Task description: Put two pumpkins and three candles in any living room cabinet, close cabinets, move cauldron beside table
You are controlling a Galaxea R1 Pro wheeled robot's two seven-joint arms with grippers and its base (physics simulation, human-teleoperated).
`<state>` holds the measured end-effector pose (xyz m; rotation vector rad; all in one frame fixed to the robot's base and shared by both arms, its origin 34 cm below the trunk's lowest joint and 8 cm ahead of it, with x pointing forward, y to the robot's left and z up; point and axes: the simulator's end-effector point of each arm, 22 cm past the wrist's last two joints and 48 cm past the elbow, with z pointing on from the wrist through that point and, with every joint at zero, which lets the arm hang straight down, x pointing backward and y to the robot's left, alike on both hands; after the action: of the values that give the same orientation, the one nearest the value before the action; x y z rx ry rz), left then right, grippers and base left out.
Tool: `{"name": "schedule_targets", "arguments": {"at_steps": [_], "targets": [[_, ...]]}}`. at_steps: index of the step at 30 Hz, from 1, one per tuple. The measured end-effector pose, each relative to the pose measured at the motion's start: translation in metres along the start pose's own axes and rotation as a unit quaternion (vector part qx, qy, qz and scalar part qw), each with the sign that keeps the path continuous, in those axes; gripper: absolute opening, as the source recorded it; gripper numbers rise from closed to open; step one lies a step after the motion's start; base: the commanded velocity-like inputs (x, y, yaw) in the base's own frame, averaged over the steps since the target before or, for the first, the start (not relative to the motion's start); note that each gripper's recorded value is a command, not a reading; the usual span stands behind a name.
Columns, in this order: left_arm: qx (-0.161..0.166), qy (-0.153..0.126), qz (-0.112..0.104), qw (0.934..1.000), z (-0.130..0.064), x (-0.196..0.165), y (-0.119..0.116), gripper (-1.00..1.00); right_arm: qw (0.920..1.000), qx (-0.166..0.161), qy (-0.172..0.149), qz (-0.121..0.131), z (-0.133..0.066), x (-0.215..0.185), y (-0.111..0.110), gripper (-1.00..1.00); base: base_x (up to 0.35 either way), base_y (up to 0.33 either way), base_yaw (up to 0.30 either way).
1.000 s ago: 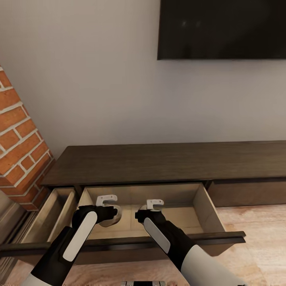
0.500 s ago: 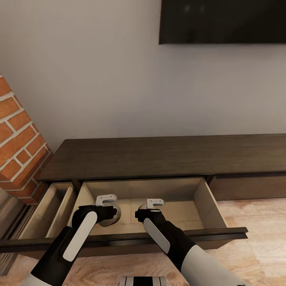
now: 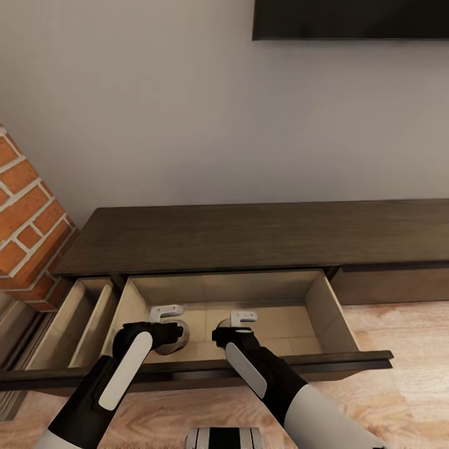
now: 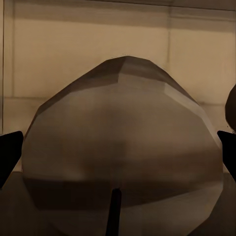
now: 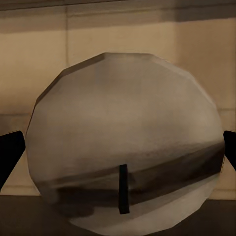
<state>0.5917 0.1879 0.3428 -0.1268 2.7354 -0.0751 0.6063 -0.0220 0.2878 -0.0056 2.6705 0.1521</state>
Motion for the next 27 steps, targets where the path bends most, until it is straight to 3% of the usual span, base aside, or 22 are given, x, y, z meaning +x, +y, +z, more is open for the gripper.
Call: {"name": "schedule_targets", "arguments": {"at_steps": [5,13,27], "targets": [[-0.001,0.009,-0.002,1.0,0.0085,0.0064,0.002,-1.0,1.0,0.0,0.004,0.007,0.008,0.0063,-0.001,-1.0,0.0,0.0,0.0],[0.0,0.002,-0.007,1.0,0.0066,0.0015,0.0025,-1.0,0.9998,0.001,-0.01,0.016,0.008,0.0002,-0.0016,-1.0,0.0,0.0,0.0],[-0.001,-0.006,-0.014,0.9999,0.0087,-0.0003,0.0028,-1.0,0.9999,-0.001,-0.013,0.008,0.0075,0.0018,0.0021,-1.0,0.026,0.0,0.0]]}}
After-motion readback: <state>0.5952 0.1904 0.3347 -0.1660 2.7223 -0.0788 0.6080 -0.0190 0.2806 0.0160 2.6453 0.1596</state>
